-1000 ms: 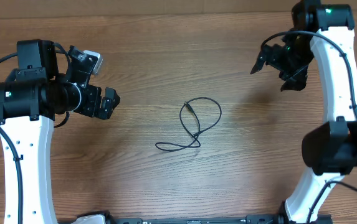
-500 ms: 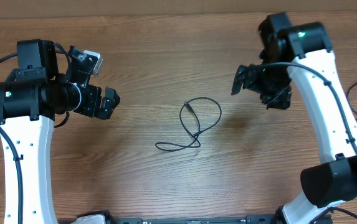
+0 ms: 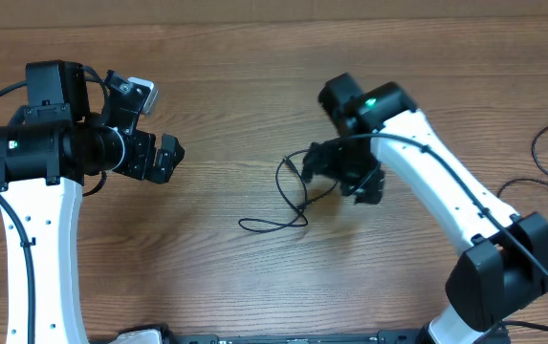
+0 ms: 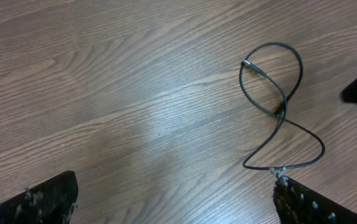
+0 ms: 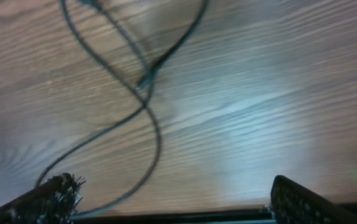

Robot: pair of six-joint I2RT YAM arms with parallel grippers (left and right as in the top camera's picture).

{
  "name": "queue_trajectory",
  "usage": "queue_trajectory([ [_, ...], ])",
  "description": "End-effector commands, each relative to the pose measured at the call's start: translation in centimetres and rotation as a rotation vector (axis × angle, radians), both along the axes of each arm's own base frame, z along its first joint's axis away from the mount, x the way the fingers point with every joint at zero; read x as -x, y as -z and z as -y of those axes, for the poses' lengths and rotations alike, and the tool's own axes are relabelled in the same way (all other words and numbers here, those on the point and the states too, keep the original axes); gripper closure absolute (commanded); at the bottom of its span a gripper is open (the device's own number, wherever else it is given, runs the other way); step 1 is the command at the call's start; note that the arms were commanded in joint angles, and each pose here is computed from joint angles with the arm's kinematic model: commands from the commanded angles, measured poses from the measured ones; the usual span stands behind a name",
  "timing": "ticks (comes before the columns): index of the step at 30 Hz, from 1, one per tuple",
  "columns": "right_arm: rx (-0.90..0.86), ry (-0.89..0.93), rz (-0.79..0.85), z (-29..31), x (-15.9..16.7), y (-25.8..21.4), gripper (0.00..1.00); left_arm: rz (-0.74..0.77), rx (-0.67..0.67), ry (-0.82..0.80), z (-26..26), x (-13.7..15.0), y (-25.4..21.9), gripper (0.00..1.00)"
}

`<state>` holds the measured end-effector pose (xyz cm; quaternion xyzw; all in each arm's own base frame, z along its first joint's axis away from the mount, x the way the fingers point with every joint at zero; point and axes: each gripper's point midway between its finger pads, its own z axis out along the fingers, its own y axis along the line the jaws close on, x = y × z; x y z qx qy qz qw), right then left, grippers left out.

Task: Untangle cables
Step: 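Lower the right gripper onto the looped cable and grasp it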

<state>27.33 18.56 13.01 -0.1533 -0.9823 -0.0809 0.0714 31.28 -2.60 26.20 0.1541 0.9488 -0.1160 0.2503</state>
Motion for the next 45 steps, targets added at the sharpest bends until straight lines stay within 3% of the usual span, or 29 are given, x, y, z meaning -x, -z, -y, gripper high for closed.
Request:
queue_trajectory([
  [1, -0.086, 0.106, -0.046, -2.2, 1.4, 0.0, 0.03, 0.012, 0.007, 0.012, 0.1, 0.0, -0.4, 0.01],
  [9, -0.189, 0.263, -0.150, -5.4, 2.7, 2.5, 0.02, 0.012, 0.007, 0.012, 0.1, 0.0, -0.4, 0.00],
  [21, -0.213, 0.308, -0.188, -7.0, 4.0, 4.3, 0.04, 0.012, 0.007, 0.012, 0.1, 0.0, -0.4, 0.00],
  [24, -0.220, 0.317, -0.183, -7.4, 4.0, 4.6, 0.12, 0.012, 0.007, 0.012, 0.1, 0.0, -0.4, 0.00],
  [39, -0.204, 0.333, -0.132, -8.6, 3.8, 5.0, 0.96, 0.012, 0.007, 0.012, 0.1, 0.0, -0.4, 0.00],
  [45, -0.181, 0.319, -0.065, -7.8, 2.5, 5.3, 0.96, 0.012, 0.007, 0.012, 0.1, 0.0, -0.4, 0.00],
])
